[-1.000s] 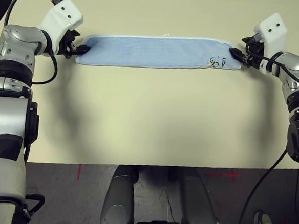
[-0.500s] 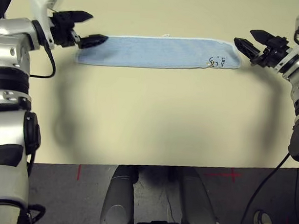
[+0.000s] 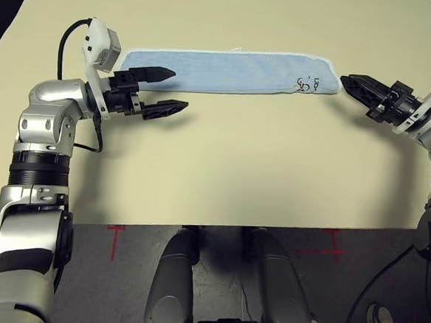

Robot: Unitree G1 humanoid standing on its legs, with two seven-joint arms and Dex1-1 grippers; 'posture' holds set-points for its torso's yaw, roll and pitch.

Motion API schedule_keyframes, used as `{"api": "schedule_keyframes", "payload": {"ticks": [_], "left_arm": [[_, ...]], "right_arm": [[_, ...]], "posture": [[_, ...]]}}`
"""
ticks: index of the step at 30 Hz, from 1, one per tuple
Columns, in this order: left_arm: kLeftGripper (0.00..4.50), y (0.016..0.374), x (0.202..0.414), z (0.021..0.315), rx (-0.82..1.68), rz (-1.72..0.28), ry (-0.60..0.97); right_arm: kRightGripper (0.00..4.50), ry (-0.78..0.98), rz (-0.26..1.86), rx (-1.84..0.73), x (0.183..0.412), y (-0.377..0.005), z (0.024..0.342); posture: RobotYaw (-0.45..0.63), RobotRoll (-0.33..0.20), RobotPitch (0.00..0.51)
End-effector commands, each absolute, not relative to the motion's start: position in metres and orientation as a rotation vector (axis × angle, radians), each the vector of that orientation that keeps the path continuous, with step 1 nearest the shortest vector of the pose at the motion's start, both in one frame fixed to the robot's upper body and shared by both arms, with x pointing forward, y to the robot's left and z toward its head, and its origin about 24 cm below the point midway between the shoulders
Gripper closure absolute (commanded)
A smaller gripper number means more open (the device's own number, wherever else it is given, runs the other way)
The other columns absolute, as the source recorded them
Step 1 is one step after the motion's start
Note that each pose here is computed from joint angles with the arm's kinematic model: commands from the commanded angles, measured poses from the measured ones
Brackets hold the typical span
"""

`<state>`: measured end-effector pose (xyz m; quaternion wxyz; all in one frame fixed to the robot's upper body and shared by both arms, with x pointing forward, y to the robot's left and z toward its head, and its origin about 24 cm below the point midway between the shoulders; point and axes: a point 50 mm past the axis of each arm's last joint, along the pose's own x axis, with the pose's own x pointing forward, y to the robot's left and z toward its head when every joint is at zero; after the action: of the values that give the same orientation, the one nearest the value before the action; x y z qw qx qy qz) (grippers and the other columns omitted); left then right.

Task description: Fold the towel and set it aside.

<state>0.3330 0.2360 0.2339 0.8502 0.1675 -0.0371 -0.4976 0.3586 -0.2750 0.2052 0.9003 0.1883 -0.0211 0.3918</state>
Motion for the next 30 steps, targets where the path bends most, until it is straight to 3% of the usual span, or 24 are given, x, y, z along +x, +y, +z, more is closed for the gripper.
{"api": "schedule_keyframes", "payload": {"ticks": [1,15,21,30], "left_arm": [[0.05,0.236,0.329,0.230,0.385,-1.044,-0.050],[0.05,0.241,0.317,0.221,0.393,-1.014,0.003],[0.05,0.245,0.311,0.222,0.412,-1.013,0.012],[0.05,0.244,0.308,0.222,0.423,-1.017,0.018]], "right_arm": [[0.03,0.002,0.756,0.485,0.353,-0.281,0.199],[0.03,0.119,0.656,0.830,0.342,-0.273,0.182],[0.03,0.093,0.577,0.949,0.335,-0.271,0.172],[0.03,0.059,0.539,1.004,0.348,-0.250,0.172]], "posture": [[0.00,0.000,0.310],[0.01,0.000,0.314],[0.02,0.000,0.316],[0.02,0.000,0.314]]}}
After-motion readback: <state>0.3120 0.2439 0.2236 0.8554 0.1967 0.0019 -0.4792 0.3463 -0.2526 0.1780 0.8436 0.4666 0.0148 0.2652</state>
